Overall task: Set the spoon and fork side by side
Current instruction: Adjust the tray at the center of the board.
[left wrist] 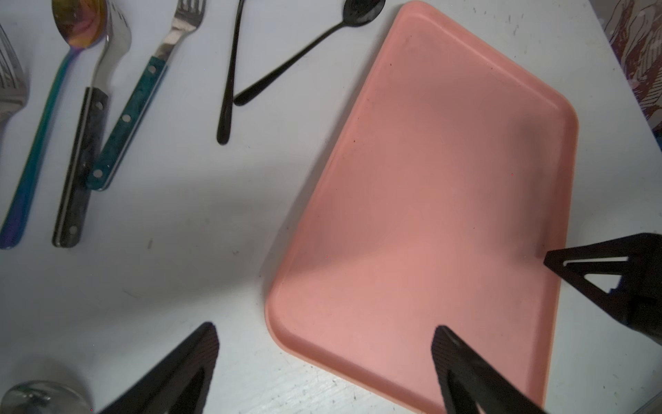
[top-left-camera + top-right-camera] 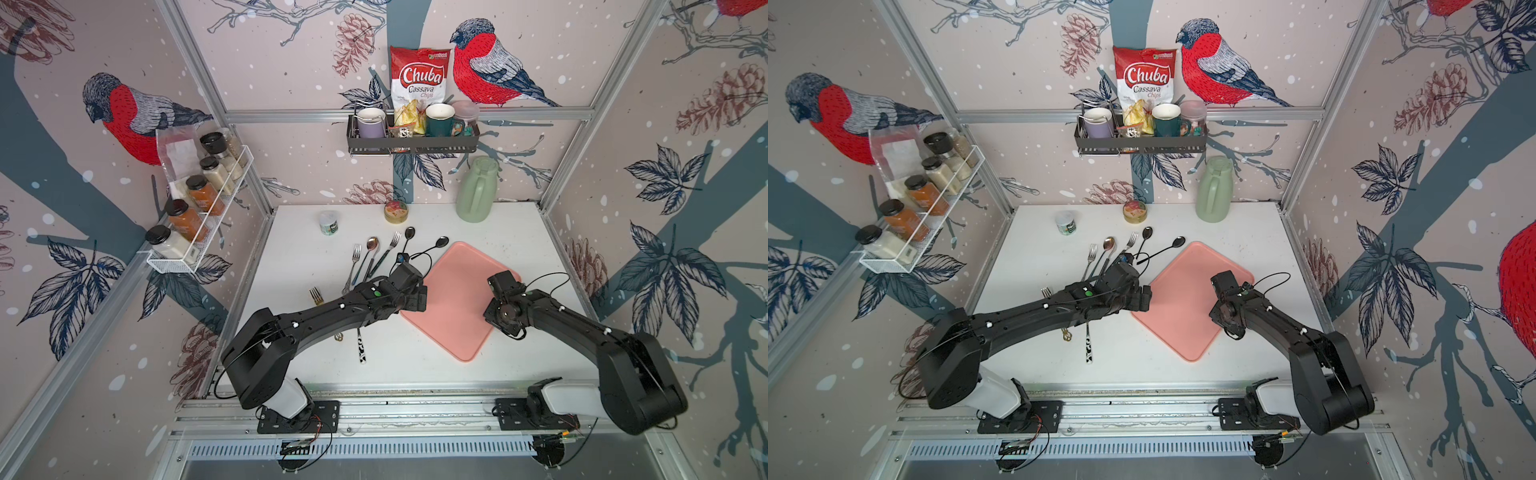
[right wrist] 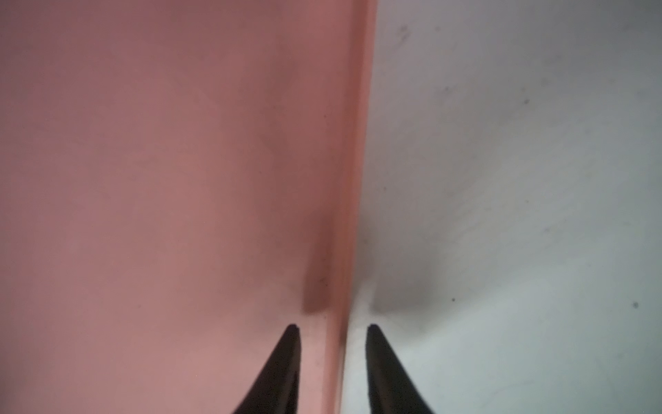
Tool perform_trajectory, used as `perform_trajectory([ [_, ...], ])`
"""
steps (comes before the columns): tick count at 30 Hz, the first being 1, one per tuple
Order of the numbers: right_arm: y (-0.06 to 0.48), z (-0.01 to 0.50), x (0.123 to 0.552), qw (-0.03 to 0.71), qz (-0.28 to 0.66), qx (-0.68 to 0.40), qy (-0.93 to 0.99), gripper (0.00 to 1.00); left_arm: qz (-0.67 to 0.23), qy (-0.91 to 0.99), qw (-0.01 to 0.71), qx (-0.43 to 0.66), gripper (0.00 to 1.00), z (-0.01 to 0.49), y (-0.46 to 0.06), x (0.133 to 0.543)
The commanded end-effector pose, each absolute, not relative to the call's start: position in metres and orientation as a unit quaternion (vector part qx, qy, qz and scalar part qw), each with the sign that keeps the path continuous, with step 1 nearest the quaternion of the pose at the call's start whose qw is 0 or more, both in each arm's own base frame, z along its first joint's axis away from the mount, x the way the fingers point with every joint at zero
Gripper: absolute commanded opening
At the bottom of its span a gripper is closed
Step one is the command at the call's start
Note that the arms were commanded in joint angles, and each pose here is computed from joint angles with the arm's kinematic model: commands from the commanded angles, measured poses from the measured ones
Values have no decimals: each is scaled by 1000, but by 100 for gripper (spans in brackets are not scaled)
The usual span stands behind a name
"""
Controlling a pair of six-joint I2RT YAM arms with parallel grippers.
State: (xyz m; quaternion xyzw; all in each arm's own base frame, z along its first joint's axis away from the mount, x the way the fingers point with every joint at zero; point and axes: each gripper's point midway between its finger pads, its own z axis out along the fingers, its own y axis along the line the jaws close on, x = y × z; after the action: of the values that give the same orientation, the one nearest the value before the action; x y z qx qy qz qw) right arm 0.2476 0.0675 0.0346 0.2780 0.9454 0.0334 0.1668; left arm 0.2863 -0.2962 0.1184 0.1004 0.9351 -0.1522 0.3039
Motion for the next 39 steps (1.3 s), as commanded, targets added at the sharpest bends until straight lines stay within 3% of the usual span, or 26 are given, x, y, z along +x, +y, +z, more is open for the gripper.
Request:
perform_trajectory([
  [1, 55, 53, 260, 206, 23, 281, 937, 51, -134, 943, 292, 89, 94, 113, -290, 282],
  [6, 33, 95, 295, 283, -4, 225, 932, 61, -97, 948, 295, 76, 94, 113, -276, 269],
  [9, 20, 104, 326, 296, -10, 204, 933, 66, -139, 951, 266, 73, 95, 101, -286, 253],
  [12, 15, 102, 356, 279, -12, 180, 943, 71, -148, 950, 266, 74, 90, 97, -287, 240],
  [20, 40, 73, 426, 234, -4, 68, 970, 74, -218, 931, 261, 132, 91, 110, -305, 220],
  [27, 57, 56, 450, 217, 44, 9, 975, 84, -209, 926, 275, 156, 92, 112, -294, 215],
  [39, 44, 28, 480, 146, 7, -17, 989, 85, -200, 918, 298, 168, 93, 126, -287, 218],
])
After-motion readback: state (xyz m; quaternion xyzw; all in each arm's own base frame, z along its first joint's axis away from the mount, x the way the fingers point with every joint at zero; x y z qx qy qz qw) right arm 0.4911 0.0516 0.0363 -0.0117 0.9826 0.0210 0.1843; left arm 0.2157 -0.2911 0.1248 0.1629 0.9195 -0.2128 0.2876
